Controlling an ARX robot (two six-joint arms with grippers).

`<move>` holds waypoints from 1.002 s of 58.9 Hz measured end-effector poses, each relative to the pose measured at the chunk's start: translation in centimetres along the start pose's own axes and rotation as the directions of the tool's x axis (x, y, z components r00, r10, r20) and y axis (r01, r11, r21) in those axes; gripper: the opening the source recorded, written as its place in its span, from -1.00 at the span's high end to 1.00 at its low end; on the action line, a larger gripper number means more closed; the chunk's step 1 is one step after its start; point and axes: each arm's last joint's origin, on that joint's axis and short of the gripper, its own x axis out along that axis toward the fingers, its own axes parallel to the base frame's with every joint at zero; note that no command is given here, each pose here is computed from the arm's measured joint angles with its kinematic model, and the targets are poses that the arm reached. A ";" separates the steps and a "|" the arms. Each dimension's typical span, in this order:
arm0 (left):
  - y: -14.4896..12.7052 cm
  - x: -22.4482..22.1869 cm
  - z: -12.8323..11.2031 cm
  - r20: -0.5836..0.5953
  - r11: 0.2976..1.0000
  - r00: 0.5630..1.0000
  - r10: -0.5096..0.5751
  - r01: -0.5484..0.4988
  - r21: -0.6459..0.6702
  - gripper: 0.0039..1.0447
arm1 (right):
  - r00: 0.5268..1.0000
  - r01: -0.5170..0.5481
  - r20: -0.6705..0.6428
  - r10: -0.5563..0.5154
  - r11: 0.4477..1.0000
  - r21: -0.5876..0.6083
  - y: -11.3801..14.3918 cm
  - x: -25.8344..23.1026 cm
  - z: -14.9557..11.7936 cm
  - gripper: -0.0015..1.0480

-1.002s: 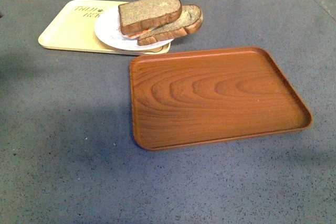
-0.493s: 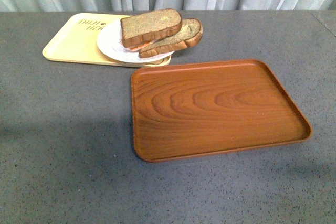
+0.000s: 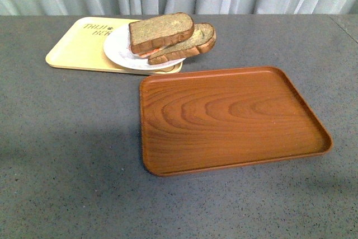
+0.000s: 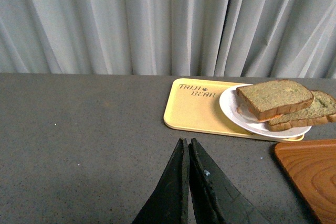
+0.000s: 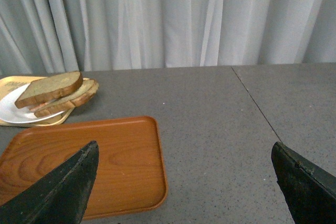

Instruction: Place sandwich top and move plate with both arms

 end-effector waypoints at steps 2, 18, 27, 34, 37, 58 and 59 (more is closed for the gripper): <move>0.0 -0.1 0.0 0.000 1.000 1.000 0.000 0.000 0.000 0.98 | 1.000 0.000 0.000 0.000 1.000 0.000 0.0 0.0 0.0 -0.82; 0.0 -0.9 0.1 0.005 1.000 1.000 0.000 0.000 0.000 0.98 | 1.000 0.000 0.000 0.000 1.000 0.000 0.0 0.0 0.0 -0.82; 0.0 -1.3 0.1 0.005 1.000 1.000 0.000 0.000 0.000 0.98 | 1.000 0.000 0.000 0.000 1.000 0.000 0.0 0.0 0.0 -0.82; 0.0 -1.6 0.1 0.006 1.000 1.000 0.000 0.000 0.000 0.98 | 1.000 0.000 0.000 0.000 1.000 0.000 0.0 0.0 0.0 -0.82; 0.0 -1.7 0.1 0.006 1.000 1.000 0.000 0.000 0.000 0.98 | 1.000 0.000 0.000 0.000 1.000 0.000 0.0 0.0 0.0 -0.82; 0.0 -3.0 -0.2 -0.008 1.000 1.000 0.000 0.000 0.000 0.98 | 1.000 0.000 0.000 0.000 1.000 0.000 0.0 0.0 0.0 -0.82; 0.0 -3.0 -0.2 -0.007 1.000 1.000 -0.001 0.001 0.001 0.98 | 1.000 0.000 0.000 0.000 1.000 0.000 0.0 0.0 0.0 -0.82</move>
